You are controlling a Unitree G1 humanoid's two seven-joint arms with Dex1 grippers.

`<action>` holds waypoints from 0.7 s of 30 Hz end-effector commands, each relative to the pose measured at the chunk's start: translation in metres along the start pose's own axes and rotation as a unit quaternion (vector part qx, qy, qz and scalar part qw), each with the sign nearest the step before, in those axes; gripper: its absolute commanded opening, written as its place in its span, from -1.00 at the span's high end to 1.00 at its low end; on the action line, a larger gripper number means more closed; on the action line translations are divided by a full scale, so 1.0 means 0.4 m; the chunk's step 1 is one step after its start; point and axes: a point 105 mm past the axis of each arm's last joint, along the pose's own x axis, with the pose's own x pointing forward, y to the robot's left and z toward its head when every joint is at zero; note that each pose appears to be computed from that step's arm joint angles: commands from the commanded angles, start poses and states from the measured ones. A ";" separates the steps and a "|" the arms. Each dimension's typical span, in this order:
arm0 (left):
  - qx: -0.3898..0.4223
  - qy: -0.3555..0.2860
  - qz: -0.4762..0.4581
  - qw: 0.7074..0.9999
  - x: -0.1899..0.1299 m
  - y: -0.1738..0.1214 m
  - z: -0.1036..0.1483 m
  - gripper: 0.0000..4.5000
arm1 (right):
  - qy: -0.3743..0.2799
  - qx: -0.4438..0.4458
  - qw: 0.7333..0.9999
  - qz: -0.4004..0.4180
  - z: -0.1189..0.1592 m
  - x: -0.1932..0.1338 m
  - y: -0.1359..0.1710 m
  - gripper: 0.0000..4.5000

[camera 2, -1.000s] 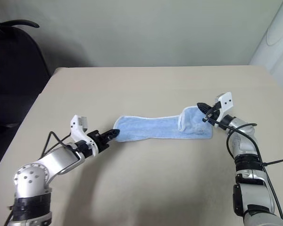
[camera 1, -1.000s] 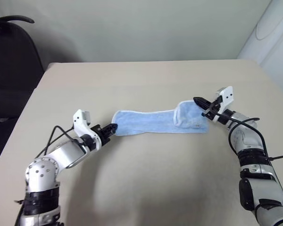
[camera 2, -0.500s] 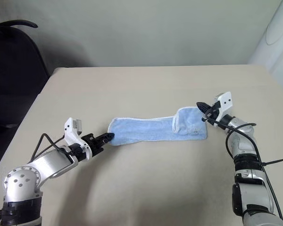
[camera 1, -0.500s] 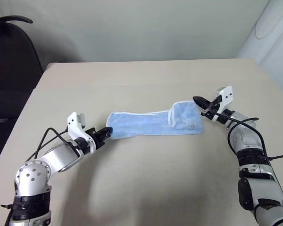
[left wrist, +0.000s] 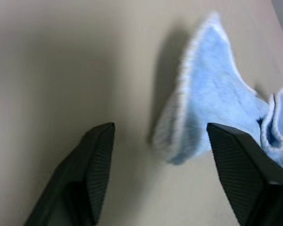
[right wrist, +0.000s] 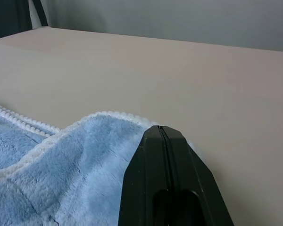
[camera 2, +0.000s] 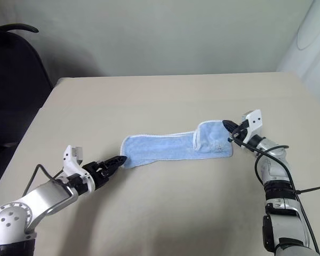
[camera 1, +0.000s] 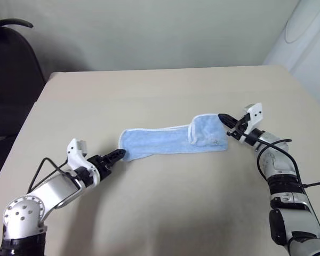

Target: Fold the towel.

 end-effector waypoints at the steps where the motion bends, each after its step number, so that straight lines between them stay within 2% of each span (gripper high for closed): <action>1: -0.006 -0.008 -0.008 1.000 -0.035 -0.003 0.004 -0.54 | -0.026 -0.004 1.000 0.001 0.032 0.010 0.004 1.00; 4: -0.016 0.010 -0.016 1.000 -0.042 -0.011 -0.023 -0.80 | -0.025 -0.001 1.000 0.005 0.028 0.019 0.010 1.00; 5: -0.022 0.016 -0.020 0.999 -0.040 -0.019 -0.034 -0.94 | -0.026 0.000 1.000 0.007 0.027 0.023 0.012 1.00; 6: -0.028 0.021 -0.022 0.999 -0.038 -0.023 -0.043 -0.98 | -0.026 0.001 1.000 0.008 0.027 0.026 0.014 1.00; 14: -0.088 0.035 -0.035 0.995 0.042 -0.080 -0.089 -0.98 | -0.030 0.005 0.999 0.015 0.024 0.037 0.029 1.00; 21: -0.098 0.059 -0.046 0.992 0.107 -0.106 -0.105 -0.98 | -0.034 0.008 0.999 0.003 0.024 0.022 0.023 1.00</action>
